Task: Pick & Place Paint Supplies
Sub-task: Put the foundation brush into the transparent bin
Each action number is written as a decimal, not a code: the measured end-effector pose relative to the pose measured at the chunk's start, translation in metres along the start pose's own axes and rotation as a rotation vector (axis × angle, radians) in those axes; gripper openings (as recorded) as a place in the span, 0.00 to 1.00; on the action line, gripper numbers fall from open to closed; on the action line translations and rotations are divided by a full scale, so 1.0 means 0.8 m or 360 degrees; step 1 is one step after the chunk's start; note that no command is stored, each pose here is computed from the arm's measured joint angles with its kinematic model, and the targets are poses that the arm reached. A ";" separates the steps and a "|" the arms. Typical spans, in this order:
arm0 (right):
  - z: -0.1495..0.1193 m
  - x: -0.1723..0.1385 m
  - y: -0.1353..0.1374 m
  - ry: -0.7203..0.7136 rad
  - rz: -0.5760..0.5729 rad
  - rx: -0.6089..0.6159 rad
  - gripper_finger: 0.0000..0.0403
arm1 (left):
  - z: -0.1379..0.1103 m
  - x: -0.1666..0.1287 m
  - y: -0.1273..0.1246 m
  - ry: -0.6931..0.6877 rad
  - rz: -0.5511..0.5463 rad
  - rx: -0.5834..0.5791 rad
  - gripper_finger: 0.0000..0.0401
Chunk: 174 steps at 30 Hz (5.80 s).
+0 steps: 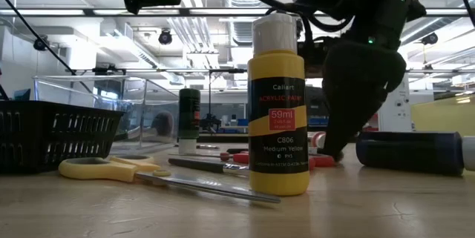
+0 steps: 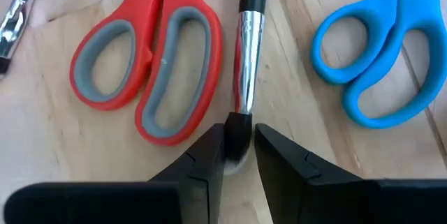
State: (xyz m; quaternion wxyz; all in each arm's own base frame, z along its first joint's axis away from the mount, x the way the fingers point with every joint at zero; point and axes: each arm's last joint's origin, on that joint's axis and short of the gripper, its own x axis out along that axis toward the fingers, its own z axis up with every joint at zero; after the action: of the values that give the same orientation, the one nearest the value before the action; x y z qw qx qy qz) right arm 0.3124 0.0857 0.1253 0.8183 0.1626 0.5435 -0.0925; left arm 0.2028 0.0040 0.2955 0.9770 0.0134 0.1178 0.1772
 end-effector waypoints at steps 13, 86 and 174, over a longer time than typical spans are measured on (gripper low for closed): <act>0.001 -0.005 -0.001 -0.0032 -0.0034 -0.0007 0.03 | -0.001 0.000 0.000 0.0007 0.0000 0.0002 0.46; 0.126 -0.177 0.010 -0.1221 -0.0412 -0.0665 0.02 | 0.011 0.043 -0.031 -0.0325 -0.0565 0.0010 0.17; 0.054 -0.212 -0.041 -0.1361 -0.0457 -0.0230 0.74 | -0.093 0.014 -0.004 0.1160 0.0092 -0.0083 0.48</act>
State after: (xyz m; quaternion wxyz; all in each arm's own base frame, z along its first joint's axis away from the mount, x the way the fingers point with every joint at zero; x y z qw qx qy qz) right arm 0.2722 0.0348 0.2910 0.9573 -0.0245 0.1788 -0.2257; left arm 0.1965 0.0038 0.2206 0.8655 -0.0723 0.4531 0.2007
